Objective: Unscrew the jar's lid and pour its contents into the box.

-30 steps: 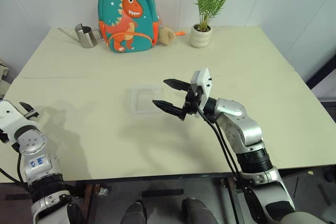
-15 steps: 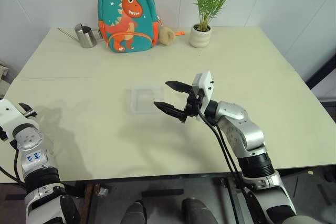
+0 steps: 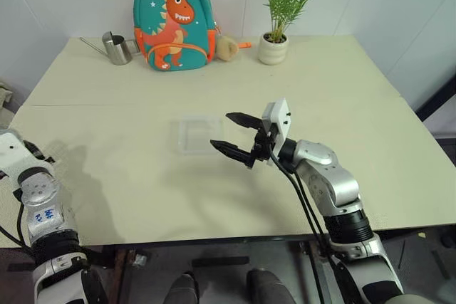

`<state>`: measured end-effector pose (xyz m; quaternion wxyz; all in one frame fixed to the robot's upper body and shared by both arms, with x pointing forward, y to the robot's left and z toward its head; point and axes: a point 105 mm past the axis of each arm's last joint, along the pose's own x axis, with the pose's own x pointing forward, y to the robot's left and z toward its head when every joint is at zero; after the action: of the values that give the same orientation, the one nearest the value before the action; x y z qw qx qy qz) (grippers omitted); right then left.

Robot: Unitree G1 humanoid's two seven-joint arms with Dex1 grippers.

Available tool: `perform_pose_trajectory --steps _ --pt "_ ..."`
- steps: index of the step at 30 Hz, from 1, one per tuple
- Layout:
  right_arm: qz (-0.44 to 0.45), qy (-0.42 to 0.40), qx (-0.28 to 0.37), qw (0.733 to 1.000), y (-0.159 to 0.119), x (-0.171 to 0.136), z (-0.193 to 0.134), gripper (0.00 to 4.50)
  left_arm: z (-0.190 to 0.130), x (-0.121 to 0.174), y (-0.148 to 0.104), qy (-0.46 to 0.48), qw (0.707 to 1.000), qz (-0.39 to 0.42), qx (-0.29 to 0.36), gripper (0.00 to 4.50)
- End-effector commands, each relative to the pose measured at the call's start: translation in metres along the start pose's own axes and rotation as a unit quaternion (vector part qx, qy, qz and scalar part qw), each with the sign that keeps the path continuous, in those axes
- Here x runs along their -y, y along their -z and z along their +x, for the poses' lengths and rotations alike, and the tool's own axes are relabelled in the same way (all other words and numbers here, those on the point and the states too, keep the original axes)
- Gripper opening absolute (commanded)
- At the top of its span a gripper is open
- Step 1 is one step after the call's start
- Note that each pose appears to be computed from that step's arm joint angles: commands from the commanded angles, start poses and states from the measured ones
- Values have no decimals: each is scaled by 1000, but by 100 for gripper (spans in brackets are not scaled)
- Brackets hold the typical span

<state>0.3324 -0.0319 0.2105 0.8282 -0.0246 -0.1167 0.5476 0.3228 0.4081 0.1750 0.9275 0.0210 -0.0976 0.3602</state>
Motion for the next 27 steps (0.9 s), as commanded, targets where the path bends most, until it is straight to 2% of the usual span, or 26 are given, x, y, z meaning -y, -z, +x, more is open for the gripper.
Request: perform_pose_trajectory --steps 1,2,4,8,11,16,19,21,27 --pt "-30 13 24 999 -20 6 -10 450 -17 45 -49 187 981 -18 53 192" --pt "-32 15 23 999 -21 6 -10 450 -23 53 -53 221 974 -16 52 192" --pt "-37 21 23 999 -25 10 -14 450 -53 83 -66 372 926 -23 54 192" --pt "-36 -2 27 999 -40 7 -15 450 -117 124 -66 609 793 19 26 192" --pt "-34 -25 19 999 -47 0 -9 450 -139 142 -69 680 732 21 24 192" --pt "-24 -49 15 998 -57 -15 5 450 -159 179 -70 736 677 10 25 192" --pt "-16 -59 16 998 -60 -21 10 450 -168 189 -70 753 658 7 30 192" --pt "-11 -66 9 998 -57 -27 16 450 -181 198 -73 773 633 -8 32 192" --pt "-10 -69 8 998 -53 -32 27 450 -191 206 -71 793 609 -6 30 192"
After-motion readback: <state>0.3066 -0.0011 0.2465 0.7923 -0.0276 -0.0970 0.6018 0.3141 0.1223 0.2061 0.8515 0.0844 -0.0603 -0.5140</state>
